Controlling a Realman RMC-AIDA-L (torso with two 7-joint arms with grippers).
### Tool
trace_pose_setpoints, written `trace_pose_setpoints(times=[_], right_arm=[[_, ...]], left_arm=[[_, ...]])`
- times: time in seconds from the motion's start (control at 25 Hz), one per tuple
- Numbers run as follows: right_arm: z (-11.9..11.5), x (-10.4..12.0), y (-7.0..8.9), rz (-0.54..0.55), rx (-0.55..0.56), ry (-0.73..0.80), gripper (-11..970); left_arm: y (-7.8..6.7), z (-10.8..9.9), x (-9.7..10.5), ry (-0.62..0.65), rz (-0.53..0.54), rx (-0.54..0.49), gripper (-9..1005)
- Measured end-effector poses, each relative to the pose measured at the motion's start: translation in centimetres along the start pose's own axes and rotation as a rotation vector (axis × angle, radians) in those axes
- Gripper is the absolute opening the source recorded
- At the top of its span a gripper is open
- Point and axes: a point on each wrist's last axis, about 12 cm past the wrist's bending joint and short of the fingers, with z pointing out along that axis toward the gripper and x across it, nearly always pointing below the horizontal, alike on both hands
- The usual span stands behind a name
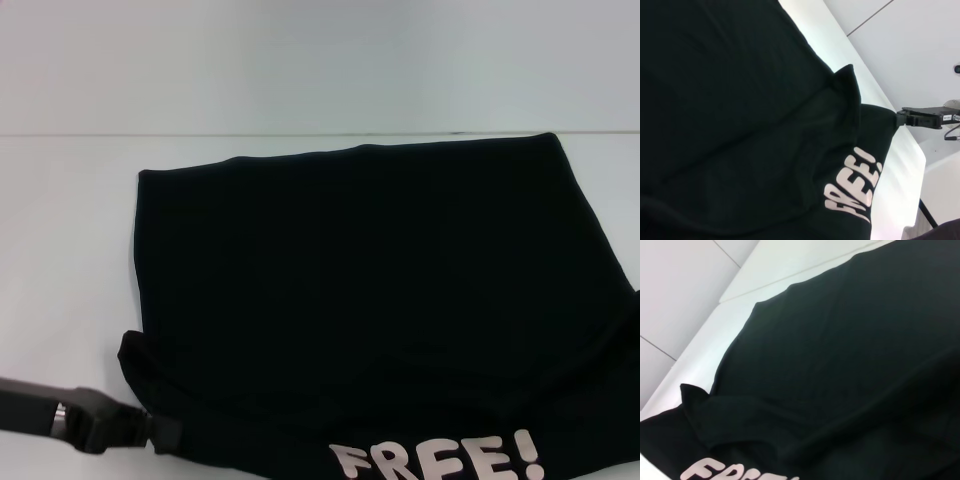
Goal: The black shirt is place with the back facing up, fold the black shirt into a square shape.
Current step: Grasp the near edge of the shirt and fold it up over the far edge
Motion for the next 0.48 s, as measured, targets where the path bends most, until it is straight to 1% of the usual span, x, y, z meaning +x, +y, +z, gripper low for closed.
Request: trace_pose_setpoints(times=[0.08,0.12,0.32,0.4,0.48], right_arm=[[0.1,0.1,0.0,-0.005,-0.003,0.000,34],[0.1,0.2,0.0,-0.006,-0.003,-0.001,34],[-0.2,0.3,0.0,-0.007,0.004,-0.020,34],[-0.2,0.0,-0.1,-0.016,0.011,-0.043,34],[0.0,-0.7,-0.3,-0.034,0.023,-0.076,35]], left_arm=[[0.0,0.0,-0.3,0.001,0.007,-0.001,0],[-0.1,-0.1,-1.0,0.003,0.022,-0.004,0],[0.0,-0.5,-2.3,-0.019,0.040,-0.024,0],[0.2,-0.7,-2.9,-0.040,0.039,-0.043,0],[0.6,-0.8,-4.0,-0.062,0.039,-0.075,0]])
